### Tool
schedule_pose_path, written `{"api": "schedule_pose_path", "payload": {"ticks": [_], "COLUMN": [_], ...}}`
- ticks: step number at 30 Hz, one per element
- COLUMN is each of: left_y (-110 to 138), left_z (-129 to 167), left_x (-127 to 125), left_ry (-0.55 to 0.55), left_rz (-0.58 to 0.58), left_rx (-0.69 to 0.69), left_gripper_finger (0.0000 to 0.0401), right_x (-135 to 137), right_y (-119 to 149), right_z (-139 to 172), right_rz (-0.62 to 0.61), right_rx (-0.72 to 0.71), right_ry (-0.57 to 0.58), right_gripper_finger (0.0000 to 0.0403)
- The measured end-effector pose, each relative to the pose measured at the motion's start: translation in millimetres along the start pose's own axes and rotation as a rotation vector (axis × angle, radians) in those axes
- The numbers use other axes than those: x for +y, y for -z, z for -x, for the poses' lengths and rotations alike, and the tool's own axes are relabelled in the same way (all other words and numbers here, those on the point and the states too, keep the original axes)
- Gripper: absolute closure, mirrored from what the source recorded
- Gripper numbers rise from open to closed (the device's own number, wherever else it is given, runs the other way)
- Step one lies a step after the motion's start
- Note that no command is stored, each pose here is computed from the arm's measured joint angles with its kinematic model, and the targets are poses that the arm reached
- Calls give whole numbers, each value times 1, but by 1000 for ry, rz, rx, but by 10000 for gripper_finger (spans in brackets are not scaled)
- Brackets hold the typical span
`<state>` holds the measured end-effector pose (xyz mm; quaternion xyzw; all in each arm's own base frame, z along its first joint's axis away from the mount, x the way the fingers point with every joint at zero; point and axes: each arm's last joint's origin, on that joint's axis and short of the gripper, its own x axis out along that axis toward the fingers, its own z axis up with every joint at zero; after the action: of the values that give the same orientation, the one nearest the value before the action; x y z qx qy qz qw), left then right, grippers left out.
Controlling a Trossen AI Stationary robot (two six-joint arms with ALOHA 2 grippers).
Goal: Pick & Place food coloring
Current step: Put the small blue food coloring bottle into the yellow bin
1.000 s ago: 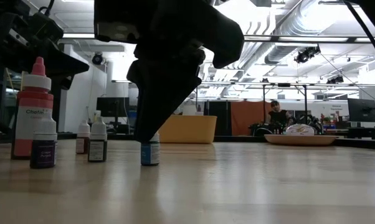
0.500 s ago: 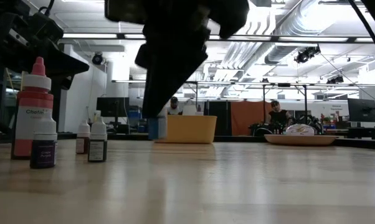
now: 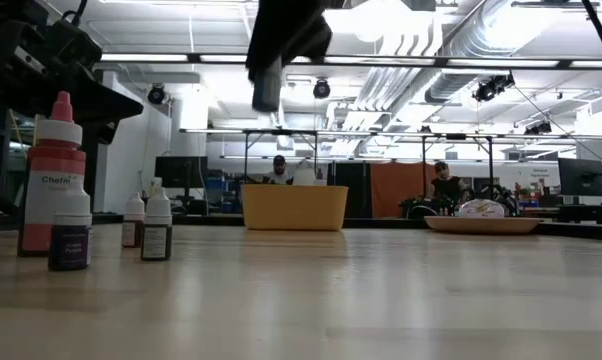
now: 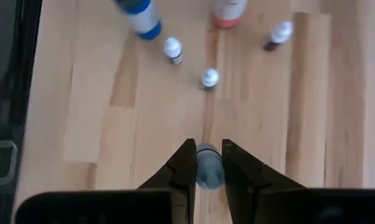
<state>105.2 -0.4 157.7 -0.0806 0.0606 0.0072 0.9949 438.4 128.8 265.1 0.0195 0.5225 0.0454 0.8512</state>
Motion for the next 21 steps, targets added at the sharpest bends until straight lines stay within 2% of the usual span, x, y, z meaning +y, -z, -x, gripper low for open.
{"api": "schedule_pose_path", "payload": {"ticks": [9,14,21], "left_y": [0,0,0], "left_z": [0,0,0], "left_x": [0,0,0], "left_ry": [0,0,-1], "left_rz": [0,0,0], "left_rx": [0,0,0], "left_gripper_finger": [400,400,400], "right_x": [-11,-36,-74], "right_y": [1,-3,-12], "right_z": [16,23,60], "right_rz": [-224,-295,-373], "right_rx": [-15,-29,-92], "right_ry": [84,139,221], "right_gripper_finger": [354,354,354]}}
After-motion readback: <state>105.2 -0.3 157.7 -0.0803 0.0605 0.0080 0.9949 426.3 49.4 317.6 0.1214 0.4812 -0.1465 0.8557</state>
